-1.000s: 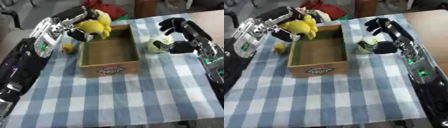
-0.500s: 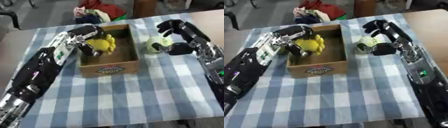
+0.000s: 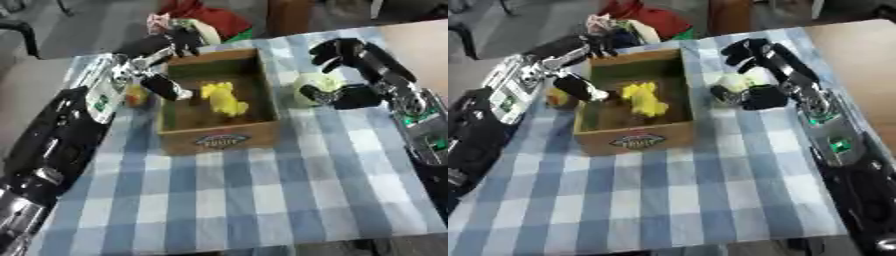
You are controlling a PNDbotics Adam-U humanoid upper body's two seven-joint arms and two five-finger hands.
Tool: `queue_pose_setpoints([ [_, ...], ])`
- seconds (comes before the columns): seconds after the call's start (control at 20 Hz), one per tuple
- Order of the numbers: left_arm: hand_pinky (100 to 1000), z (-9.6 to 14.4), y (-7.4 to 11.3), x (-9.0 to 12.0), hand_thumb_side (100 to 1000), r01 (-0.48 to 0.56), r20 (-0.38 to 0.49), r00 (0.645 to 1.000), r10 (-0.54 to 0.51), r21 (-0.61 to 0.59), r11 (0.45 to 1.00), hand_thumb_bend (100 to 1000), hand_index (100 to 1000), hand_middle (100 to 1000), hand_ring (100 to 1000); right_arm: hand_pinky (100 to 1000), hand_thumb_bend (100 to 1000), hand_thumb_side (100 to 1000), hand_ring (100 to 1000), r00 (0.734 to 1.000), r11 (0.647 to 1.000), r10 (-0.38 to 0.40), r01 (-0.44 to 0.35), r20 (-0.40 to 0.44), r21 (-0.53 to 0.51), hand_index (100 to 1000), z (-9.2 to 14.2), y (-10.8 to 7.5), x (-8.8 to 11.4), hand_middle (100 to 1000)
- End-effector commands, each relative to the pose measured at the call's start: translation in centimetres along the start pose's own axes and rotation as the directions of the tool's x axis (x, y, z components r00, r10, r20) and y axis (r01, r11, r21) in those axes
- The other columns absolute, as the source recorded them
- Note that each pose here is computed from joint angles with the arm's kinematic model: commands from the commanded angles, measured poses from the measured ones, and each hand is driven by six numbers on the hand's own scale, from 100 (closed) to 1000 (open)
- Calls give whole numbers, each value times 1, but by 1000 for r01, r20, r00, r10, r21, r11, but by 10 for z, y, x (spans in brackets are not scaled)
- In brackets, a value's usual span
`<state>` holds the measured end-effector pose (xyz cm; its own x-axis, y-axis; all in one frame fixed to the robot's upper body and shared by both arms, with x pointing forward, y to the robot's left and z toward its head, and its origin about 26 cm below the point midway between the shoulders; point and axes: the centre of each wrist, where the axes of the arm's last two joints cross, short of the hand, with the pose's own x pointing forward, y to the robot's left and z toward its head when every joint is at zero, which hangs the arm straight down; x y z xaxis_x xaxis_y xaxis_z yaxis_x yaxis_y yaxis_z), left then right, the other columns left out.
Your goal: Pick up objects on the table and place them in the box.
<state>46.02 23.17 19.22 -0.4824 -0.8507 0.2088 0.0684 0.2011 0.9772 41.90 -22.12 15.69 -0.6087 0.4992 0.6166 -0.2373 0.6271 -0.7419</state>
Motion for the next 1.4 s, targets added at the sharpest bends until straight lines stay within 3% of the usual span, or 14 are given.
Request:
queue_pose_setpoints([
  [0.05, 768, 15, 27, -18, 123, 30, -85, 996, -21, 100, 995, 383, 810, 723, 707, 652, 469, 223, 724, 1000, 999, 26, -25, 6, -23, 769, 0, -11, 3, 619],
  [0.3, 761, 30, 17, -50, 100, 27, -232, 973, -13, 56, 998, 354, 810, 720, 702, 651, 471, 223, 724, 1000, 999, 26, -26, 2, -27, 769, 1, -12, 2, 619],
  [0.6, 757, 32, -14, -75, 100, 1, -355, 935, -13, -34, 999, 346, 824, 749, 709, 650, 474, 224, 724, 1000, 999, 24, -24, 4, -29, 769, 0, -12, 3, 618],
  [1.05, 738, 27, -47, -84, 100, 14, -434, 899, -60, -110, 994, 366, 825, 743, 694, 650, 477, 224, 725, 1000, 999, 20, -20, 3, -29, 769, 0, -11, 3, 617],
  [1.4, 691, 25, -60, -84, 100, 63, -491, 866, -95, -81, 995, 373, 808, 695, 636, 650, 477, 224, 725, 1000, 1000, 17, -17, 3, -26, 769, 0, -10, 3, 617],
])
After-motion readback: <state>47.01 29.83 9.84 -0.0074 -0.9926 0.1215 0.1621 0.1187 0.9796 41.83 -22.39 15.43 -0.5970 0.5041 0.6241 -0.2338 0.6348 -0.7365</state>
